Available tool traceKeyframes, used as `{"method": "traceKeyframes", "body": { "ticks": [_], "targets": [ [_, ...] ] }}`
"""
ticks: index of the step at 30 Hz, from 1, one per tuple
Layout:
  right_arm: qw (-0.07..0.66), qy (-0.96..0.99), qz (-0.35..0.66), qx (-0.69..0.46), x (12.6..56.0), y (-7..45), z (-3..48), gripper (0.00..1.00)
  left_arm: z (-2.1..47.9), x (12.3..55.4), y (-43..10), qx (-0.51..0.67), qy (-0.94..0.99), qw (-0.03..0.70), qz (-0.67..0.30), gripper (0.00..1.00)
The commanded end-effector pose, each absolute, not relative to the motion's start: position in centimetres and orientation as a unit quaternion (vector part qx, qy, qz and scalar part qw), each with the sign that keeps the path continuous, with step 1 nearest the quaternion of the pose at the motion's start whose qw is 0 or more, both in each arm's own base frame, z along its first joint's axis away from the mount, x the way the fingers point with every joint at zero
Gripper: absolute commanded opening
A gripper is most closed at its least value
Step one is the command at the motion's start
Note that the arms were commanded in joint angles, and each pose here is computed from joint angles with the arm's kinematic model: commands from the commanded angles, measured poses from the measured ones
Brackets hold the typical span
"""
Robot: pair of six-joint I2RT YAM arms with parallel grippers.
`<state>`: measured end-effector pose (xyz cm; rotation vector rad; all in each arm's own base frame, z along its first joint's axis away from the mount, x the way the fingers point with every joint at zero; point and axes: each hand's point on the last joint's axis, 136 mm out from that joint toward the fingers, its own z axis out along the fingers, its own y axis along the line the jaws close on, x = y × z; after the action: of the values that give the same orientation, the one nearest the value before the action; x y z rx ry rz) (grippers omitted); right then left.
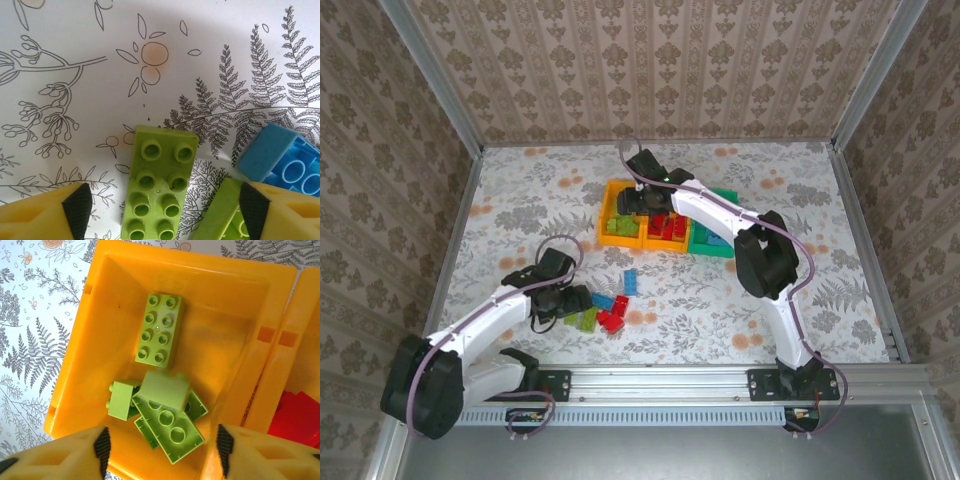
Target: Sort the legos into containers by color
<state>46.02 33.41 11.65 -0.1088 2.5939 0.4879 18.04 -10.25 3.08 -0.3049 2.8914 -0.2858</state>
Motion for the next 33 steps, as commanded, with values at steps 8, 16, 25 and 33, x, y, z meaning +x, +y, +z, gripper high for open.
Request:
{"method": "traceKeyframes", "body": {
  "ticks": [8,16,25,33],
  "targets": [
    [0.272,0.937,0.215,-0.042,44.7,33.2,16.2,0.74,1.2,16.1,-9.2,-0.118,0.987,0.084,-0.074,0.7],
    [0.28,0.938,0.203,-0.033,43.4,31.1,17.0,0.76,0.7,16.6,-9.6,-0.128,0.984,0.093,-0.084,0.56],
    [0.286,0.94,0.187,-0.008,42.7,28.0,16.6,0.77,1.5,18.4,-10.6,-0.118,0.983,0.106,-0.093,0.38],
    [0.282,0.943,0.179,-0.004,41.3,26.5,16.0,0.77,4.1,21.3,-11.6,-0.098,0.981,0.139,-0.095,0.37]
  ]
}}
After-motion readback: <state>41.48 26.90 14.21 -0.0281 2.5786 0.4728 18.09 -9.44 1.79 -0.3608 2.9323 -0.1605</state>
